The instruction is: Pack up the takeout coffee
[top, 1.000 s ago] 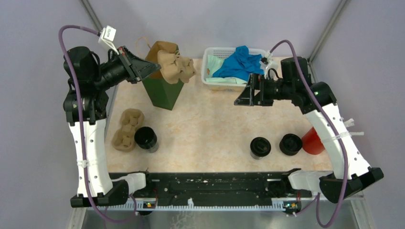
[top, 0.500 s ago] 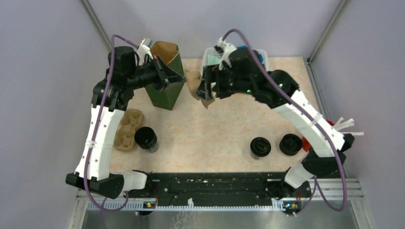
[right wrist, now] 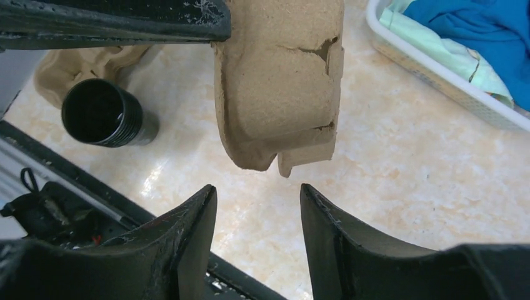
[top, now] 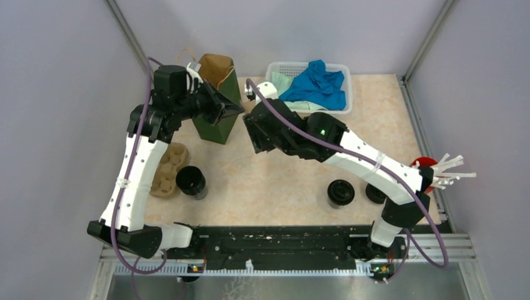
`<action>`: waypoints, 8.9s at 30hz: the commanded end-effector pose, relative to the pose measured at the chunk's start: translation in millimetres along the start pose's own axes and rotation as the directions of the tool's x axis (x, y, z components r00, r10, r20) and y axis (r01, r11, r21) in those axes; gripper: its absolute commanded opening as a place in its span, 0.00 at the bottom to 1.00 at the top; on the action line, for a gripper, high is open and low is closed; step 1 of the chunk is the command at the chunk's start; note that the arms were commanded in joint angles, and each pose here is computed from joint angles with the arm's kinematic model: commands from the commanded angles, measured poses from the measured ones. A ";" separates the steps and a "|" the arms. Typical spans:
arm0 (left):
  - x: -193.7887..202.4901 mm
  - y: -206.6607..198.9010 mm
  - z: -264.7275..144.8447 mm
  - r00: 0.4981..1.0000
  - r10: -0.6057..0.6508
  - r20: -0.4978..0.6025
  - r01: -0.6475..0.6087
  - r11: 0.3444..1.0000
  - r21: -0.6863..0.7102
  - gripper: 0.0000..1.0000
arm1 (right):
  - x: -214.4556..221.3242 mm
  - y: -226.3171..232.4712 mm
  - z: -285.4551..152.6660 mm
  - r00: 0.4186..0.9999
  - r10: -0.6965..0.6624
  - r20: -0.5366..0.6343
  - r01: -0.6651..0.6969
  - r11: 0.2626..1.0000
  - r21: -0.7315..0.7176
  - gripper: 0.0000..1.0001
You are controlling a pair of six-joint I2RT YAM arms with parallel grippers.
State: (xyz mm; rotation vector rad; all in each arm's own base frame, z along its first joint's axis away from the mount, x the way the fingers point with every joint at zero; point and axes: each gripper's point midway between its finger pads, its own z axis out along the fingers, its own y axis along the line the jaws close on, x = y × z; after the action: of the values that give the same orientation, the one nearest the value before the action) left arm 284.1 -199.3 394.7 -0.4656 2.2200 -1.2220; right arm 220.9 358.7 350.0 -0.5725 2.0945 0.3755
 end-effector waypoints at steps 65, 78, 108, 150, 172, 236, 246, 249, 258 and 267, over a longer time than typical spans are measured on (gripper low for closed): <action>28.0 -40.7 -40.6 0.996 0.050 0.071 -0.074 0.914 0.399 0.11 | -64.2 -82.5 -105.5 0.629 0.776 0.039 -0.550 0.480 -0.683 0.00; 33.5 -9.8 -28.5 0.965 0.259 0.032 -0.259 0.936 0.239 0.00 | -28.7 -136.3 -83.3 0.756 0.652 -0.047 -0.599 0.662 -0.450 0.64; 34.6 1.8 -20.6 0.946 0.324 -0.007 -0.316 0.926 0.207 0.00 | -52.5 -126.6 -83.1 0.691 0.704 -0.164 -0.607 0.441 -0.661 0.54; 26.1 13.9 -18.9 0.962 0.273 0.006 -0.271 0.955 0.123 0.60 | -17.6 -146.6 -60.2 0.668 0.735 -0.117 -0.670 0.525 -0.526 0.00; -159.7 12.2 18.4 0.638 0.654 0.407 -0.571 0.756 -0.320 0.94 | 5.6 -220.3 -129.7 0.825 0.501 0.261 -0.517 0.856 -0.012 0.00; 71.7 1.0 41.2 0.456 0.855 0.249 -0.855 0.343 0.389 0.24 | -41.7 -195.4 -173.8 0.738 0.639 0.217 -0.632 0.767 -0.106 0.00; 54.6 -33.3 -13.8 0.655 0.744 0.133 -0.744 0.605 0.283 0.99 | -44.9 -184.0 -171.7 0.684 0.711 0.165 -0.692 0.704 -0.163 0.00; 34.8 -29.1 -15.1 0.754 0.650 0.093 -0.656 0.740 0.149 0.98 | -53.6 -179.9 -166.0 0.669 0.730 0.141 -0.703 0.683 -0.201 0.00; -23.8 58.0 0.5 0.878 0.467 0.105 -0.427 0.863 -0.270 0.85 | -61.4 -181.5 -134.8 0.663 0.747 0.054 -0.724 0.658 -0.206 0.00; -60.1 79.3 32.7 0.920 0.379 0.105 -0.352 0.913 -0.207 0.60 | -85.9 -185.8 -128.0 0.689 0.721 0.069 -0.692 0.683 -0.232 0.00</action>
State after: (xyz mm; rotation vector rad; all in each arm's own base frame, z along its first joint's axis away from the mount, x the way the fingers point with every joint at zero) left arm 329.8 -134.0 327.0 -0.2191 2.2173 -0.6632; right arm 274.5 161.3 454.8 0.2854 2.1521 1.0087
